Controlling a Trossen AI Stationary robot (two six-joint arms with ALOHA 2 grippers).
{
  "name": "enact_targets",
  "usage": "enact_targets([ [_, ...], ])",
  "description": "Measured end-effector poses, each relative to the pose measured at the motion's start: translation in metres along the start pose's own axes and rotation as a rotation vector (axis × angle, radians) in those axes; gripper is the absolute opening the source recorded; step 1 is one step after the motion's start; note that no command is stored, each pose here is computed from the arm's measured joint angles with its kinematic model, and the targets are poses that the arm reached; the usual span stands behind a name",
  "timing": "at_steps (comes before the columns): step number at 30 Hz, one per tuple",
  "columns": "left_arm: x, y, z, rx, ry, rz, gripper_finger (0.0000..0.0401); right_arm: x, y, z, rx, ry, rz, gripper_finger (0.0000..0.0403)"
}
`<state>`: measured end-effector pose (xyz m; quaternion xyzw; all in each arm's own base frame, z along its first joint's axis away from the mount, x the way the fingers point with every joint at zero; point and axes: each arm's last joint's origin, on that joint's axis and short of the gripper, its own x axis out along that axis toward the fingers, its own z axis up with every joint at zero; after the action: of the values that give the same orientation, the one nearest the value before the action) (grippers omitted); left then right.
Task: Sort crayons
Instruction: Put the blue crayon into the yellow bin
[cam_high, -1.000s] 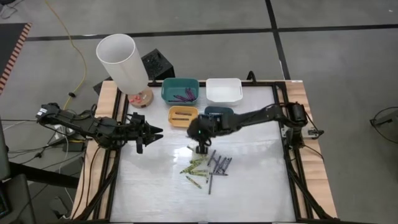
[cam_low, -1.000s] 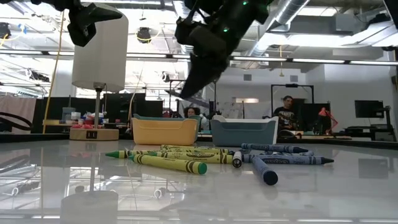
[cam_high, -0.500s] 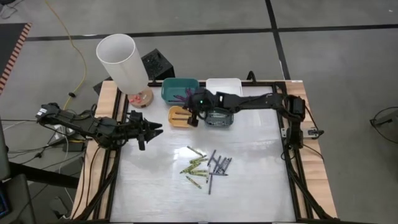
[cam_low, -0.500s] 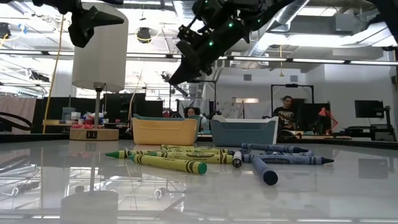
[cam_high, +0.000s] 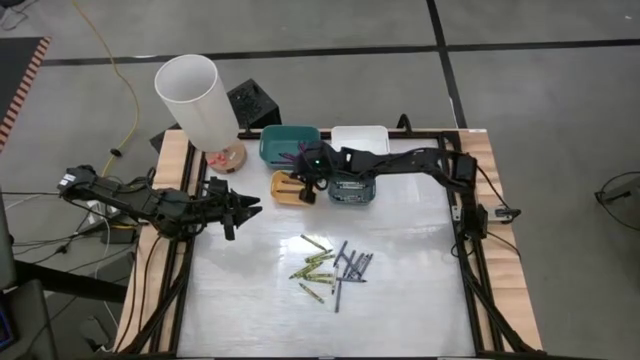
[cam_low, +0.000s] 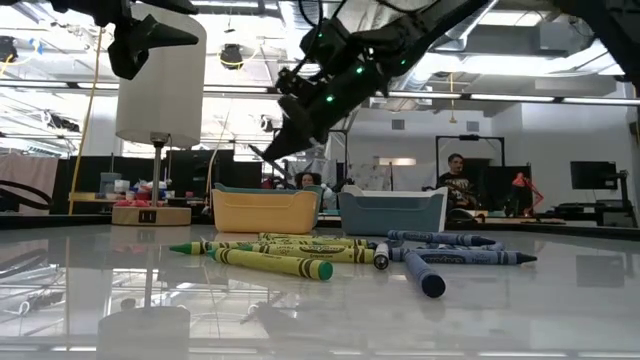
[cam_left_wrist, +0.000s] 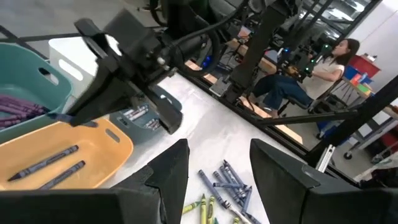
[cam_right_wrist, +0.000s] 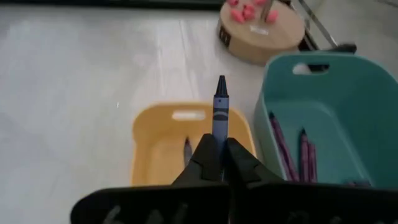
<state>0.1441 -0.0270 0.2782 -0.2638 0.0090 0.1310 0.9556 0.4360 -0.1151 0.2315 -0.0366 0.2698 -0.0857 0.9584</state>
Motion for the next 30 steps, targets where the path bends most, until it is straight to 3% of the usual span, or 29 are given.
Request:
enact_targets([
  [12,0.000,0.000,0.000,-0.015,0.001,0.005,0.0160,0.020,0.006,-0.019,0.003,0.074,0.038,0.0003],
  [30,0.000,0.001,-0.002,-0.010,0.013,0.012,0.0160,0.023,0.014,-0.022,0.026,0.098,0.049,0.0070],
])
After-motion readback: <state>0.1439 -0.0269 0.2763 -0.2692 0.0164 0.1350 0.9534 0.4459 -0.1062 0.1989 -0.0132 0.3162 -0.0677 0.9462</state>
